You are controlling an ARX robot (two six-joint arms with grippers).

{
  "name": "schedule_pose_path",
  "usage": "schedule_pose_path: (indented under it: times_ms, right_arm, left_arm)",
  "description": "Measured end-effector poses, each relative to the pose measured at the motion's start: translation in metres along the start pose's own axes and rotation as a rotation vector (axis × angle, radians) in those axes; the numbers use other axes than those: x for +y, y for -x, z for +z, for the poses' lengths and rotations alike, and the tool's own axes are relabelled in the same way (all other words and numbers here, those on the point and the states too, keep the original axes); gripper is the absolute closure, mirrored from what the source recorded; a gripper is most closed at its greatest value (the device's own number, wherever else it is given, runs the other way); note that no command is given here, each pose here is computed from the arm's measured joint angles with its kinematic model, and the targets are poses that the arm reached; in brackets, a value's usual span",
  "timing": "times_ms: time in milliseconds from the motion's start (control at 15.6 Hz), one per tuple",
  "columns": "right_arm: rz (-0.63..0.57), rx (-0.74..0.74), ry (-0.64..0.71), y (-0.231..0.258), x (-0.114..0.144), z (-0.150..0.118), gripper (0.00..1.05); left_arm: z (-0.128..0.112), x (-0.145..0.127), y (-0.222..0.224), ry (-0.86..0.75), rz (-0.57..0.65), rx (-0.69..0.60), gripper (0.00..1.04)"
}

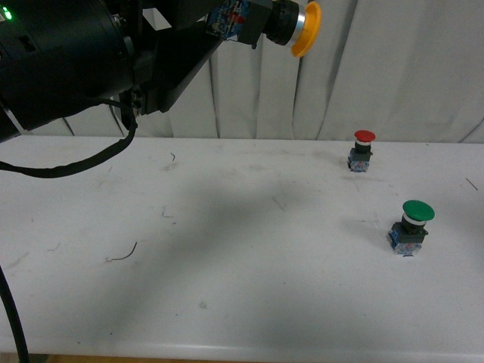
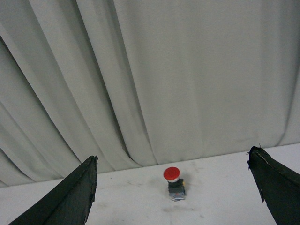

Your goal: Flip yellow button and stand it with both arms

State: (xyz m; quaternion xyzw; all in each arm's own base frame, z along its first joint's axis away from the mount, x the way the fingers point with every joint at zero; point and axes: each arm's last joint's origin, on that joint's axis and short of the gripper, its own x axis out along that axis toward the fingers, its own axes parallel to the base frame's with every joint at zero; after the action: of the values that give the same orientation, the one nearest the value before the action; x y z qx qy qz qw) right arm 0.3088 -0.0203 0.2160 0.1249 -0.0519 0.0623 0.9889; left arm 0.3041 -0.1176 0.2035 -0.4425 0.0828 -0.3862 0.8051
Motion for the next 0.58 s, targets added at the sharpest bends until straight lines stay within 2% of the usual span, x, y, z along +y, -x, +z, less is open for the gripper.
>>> schedule_pose_path:
  times_ms: [64,129,193,257,386,579]
  right_arm:
    - [0.059,-0.025,-0.038,-0.009,0.003,0.004,0.06]
    - [0.204,-0.081,-0.122,-0.011,0.017,0.013,0.06]
    - [0.354,-0.077,-0.215,-0.009,0.031,0.008,0.06]
    - [0.435,0.037,-0.334,-0.007,0.04,-0.011,0.06]
    - [0.487,0.258,-0.586,-0.006,0.053,-0.048,0.06]
    - [0.493,0.403,-0.916,-0.012,0.071,-0.061,0.06]
  left_arm:
    - [0.001,-0.001,0.0,-0.002,-0.003,-0.001,0.69]
    - [0.001,-0.001,0.0,-0.003,-0.004,-0.002,0.69]
    - [0.001,-0.002,-0.001,-0.004,-0.008,-0.001,0.69]
    - [0.0,-0.003,-0.002,-0.006,-0.012,0.001,0.69]
    - [0.001,-0.004,-0.003,-0.009,-0.018,0.002,0.69]
    - [-0.001,-0.001,-0.003,-0.004,-0.009,0.007,0.69]
